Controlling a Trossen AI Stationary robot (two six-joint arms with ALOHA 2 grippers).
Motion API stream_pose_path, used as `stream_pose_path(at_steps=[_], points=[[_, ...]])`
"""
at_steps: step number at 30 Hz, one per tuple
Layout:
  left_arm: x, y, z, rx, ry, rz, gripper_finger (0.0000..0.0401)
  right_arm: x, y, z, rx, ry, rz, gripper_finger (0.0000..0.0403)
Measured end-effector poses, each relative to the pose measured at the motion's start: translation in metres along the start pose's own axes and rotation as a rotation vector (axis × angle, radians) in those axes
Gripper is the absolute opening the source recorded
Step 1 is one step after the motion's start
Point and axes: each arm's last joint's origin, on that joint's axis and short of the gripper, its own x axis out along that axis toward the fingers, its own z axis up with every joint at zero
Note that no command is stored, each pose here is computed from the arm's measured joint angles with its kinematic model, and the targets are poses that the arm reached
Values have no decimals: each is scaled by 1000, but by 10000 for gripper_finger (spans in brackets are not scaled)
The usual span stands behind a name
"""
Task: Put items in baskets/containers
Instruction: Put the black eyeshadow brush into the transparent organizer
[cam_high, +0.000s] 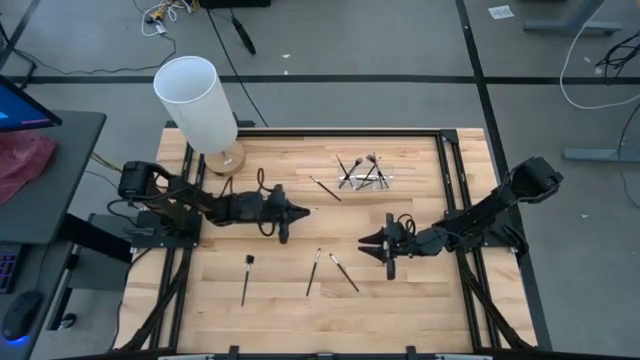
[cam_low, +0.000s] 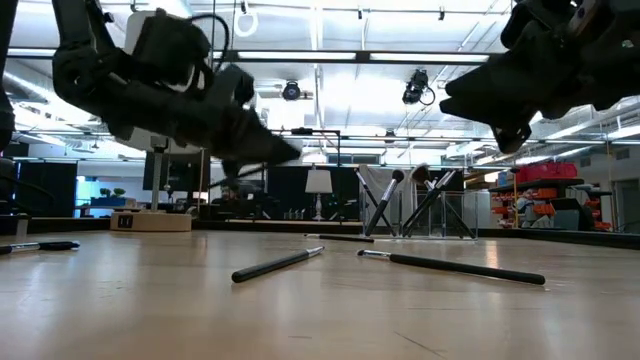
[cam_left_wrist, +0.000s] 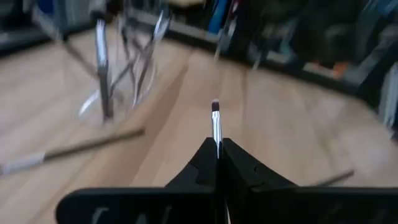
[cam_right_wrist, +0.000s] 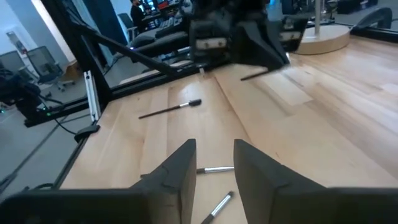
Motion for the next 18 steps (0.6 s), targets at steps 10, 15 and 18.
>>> stream_pose_path(at_steps=[10,15,18], points=[[23,-49,48,63,-207,-136,8,12,-7,11,-33,-50,-79,174],[31,-74,74,93,-302,-190,8,36,6,16,-141,-53,-76,195],[32,-87,86,121,-352,-189,7,56,18,19,-210,-85,-70,196]])
